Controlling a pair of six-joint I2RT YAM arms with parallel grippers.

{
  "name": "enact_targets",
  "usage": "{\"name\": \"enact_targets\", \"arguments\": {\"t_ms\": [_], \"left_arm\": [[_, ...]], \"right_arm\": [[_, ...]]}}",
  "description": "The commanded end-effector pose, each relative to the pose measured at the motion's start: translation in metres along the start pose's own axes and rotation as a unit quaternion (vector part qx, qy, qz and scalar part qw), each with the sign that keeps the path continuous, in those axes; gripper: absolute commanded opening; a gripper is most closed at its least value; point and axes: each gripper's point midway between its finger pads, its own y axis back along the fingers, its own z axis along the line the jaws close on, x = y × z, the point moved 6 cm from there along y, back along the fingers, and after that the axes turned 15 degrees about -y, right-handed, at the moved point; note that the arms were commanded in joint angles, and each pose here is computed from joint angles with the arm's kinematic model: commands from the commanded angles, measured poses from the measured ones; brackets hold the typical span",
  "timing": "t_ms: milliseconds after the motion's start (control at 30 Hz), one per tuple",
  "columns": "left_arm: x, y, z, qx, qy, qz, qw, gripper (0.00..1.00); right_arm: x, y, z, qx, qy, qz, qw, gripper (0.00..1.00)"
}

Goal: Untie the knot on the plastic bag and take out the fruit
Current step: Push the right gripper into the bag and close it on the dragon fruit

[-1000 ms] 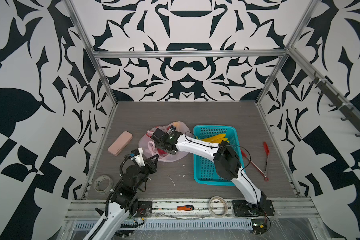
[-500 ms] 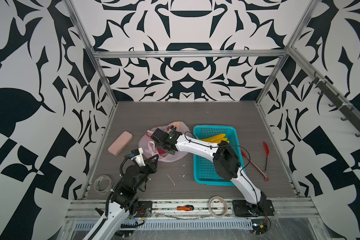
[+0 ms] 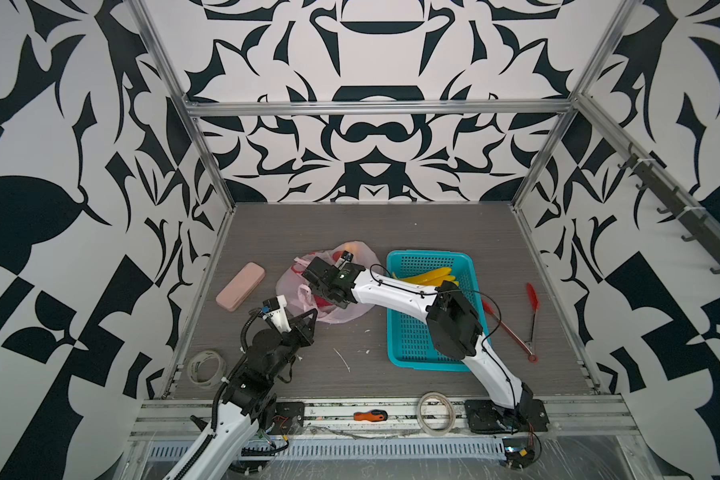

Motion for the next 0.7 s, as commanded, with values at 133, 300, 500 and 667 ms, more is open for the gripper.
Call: {"name": "enact_targets", "arguments": {"t_ms": [133, 300, 500, 667], "left_arm": [[-0.008, -0.001, 0.000, -0.010, -0.007, -0.019, 1.000, 0.00], [-0.013, -0.002, 0.000, -0.022, -0.014, -0.024, 0.999, 0.00], [-0.019, -0.004, -0.001, -0.029, -0.017, -0.027, 0.999, 0.00], [-0.021, -0.005, -0.002, -0.031, -0.016, -0.027, 0.999, 0.00]], "right_arm": [[-0.007, 0.013, 0.003, -0.032, -0.003, 0.010, 0.999, 0.33], [-0.012, 0.031, 0.010, -0.072, -0.013, 0.014, 0.997, 0.19], [-0.017, 0.050, 0.018, -0.107, -0.012, 0.017, 0.994, 0.11], [-0.019, 0.061, 0.019, -0.128, -0.006, 0.018, 0.992, 0.10]]}}
